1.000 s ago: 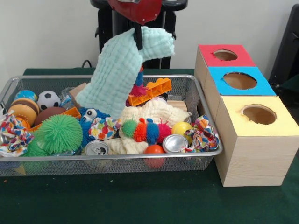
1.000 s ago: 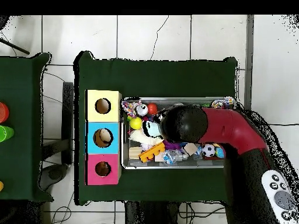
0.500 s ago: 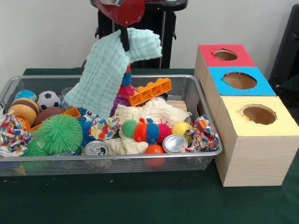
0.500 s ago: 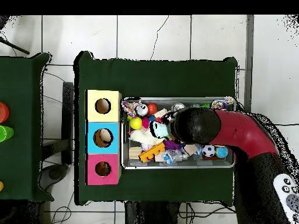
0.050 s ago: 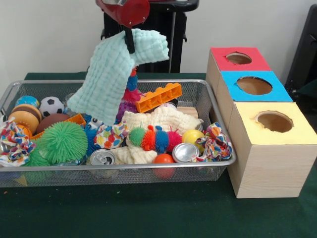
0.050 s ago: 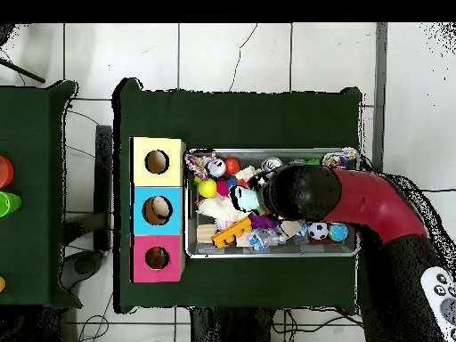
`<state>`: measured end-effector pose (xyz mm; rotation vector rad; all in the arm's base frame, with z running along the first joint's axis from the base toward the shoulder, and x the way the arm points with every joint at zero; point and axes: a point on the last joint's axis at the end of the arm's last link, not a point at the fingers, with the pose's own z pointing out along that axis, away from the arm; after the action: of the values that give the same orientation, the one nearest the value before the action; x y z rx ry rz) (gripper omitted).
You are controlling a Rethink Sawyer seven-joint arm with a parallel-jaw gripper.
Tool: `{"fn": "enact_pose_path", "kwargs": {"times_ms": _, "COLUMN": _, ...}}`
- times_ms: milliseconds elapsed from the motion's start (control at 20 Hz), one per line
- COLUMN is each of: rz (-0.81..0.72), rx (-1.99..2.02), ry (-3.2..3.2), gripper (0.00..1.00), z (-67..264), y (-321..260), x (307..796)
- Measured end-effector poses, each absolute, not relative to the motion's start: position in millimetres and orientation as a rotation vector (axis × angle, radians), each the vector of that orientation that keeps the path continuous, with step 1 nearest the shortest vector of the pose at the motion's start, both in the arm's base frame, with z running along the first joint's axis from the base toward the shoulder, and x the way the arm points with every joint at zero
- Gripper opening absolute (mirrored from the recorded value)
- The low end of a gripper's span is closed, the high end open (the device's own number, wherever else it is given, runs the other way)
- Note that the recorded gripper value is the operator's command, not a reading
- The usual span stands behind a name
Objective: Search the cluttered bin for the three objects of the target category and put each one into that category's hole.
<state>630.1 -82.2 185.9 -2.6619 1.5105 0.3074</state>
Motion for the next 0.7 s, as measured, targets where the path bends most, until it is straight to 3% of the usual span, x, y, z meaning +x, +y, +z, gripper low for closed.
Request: {"fn": "enact_pose_path", "kwargs": {"times_ms": 700, "rz": 0.409, "rx": -2.602, "ry": 1.568, "gripper": 0.00, "z": 194, "y": -106, "x": 625}}
